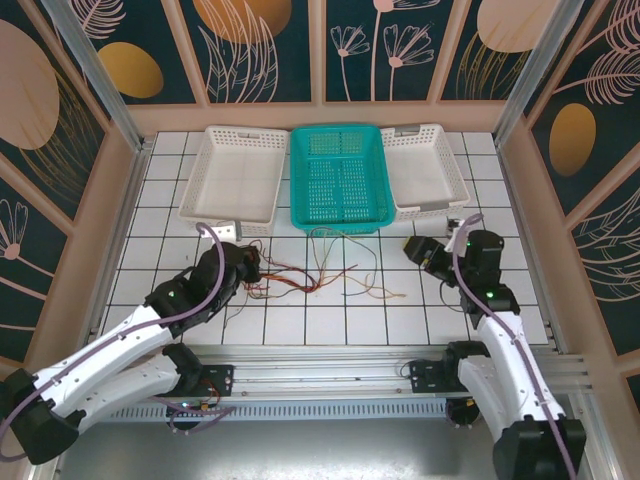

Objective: Untangle the cables

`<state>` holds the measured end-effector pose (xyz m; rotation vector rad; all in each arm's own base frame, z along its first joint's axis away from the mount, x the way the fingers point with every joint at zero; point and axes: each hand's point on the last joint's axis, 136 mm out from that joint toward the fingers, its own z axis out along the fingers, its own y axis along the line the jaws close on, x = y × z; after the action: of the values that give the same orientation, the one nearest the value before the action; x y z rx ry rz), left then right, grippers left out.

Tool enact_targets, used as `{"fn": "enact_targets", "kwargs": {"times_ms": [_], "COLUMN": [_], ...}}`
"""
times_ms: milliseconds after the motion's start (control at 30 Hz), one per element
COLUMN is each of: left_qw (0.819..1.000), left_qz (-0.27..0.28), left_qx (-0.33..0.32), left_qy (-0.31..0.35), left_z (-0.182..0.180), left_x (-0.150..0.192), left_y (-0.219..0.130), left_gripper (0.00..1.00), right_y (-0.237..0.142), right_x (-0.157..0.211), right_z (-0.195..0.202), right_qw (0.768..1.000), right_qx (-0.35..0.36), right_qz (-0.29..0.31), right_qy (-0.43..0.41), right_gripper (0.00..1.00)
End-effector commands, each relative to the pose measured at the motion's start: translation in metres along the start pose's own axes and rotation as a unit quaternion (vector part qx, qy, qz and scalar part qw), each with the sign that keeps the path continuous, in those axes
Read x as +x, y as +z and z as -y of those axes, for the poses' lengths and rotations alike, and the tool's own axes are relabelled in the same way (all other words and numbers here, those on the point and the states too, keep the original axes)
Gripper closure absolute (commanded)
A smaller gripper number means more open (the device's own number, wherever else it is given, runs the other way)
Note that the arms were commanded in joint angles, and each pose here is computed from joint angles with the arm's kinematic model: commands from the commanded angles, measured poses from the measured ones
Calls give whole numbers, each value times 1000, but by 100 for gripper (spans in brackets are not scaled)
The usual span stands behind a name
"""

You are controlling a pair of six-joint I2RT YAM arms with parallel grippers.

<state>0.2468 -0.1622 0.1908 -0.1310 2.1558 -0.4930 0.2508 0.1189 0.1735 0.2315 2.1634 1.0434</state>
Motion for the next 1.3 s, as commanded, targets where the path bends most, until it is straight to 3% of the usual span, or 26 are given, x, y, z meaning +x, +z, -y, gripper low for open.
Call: {"fn": "enact_targets", "kwargs": {"times_ms": [0, 200, 433, 500, 1267], "left_qw": [999, 997, 995, 994, 991], "left_qz": [14, 18, 15, 16, 16], "left_qx": [48, 80, 96, 104, 129], "left_qy": [-6, -5, -9, -13, -21], "left_z": [21, 32, 33, 35, 39], "left_x": [-10, -13, -8, -8, -7], "left_y": [2, -1, -4, -7, -13], "left_gripper": [100, 100, 100, 100, 100], "right_y": [15, 54, 116, 133, 204], "right_x": [14, 54, 82, 83, 85], "right_z": [-30, -71, -94, -92, -82], "right_qw": [998, 990, 981, 981, 974], "right_qx": [-48, -84, -57, -45, 38], "right_qz": [-16, -67, -116, -124, -114], "right_qy": [-46, -92, -144, -144, -194], "right_gripper": [38, 38, 44, 49, 53]}}
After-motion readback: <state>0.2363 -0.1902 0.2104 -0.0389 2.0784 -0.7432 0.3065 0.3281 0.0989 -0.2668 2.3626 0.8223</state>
